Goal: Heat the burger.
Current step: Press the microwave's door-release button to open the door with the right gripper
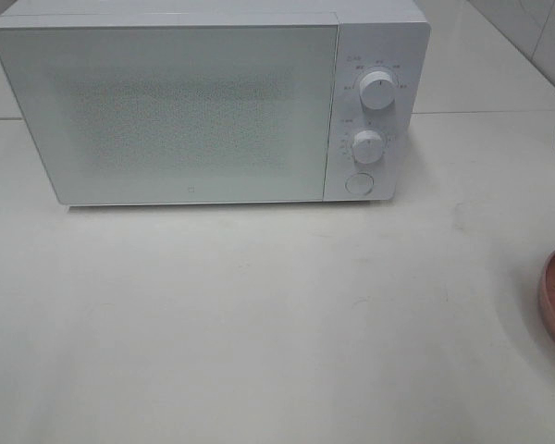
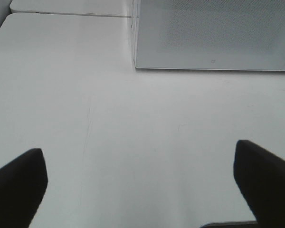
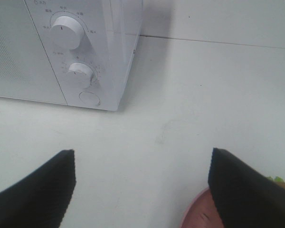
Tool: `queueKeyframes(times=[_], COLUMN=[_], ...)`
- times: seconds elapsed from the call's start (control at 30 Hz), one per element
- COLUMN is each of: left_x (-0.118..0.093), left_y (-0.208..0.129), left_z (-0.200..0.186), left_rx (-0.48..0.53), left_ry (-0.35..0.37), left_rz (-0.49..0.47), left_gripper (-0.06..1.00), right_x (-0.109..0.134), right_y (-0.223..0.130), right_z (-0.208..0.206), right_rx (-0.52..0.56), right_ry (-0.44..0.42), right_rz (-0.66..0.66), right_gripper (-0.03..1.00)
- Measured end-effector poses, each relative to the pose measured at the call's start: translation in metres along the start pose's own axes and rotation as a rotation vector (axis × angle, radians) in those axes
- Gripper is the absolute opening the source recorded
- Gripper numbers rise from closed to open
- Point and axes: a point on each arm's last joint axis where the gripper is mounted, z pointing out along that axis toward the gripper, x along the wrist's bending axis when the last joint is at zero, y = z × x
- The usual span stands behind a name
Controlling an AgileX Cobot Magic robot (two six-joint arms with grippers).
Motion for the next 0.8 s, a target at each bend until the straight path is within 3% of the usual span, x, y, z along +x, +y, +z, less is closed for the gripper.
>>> queueKeyframes(times=[0.8], left_x=[0.000], left_y=[0.000], left_z=[0.000], left_rx=[0.000], left_ry=[0.000], left_rz=[0.000], left_gripper=[0.99], right_x=[0.004], right_y=[0.002], right_z=[0.083], right_rx=[-0.103], right_ry=[0.033], right_rz=[-0.002], right_gripper=[0.75])
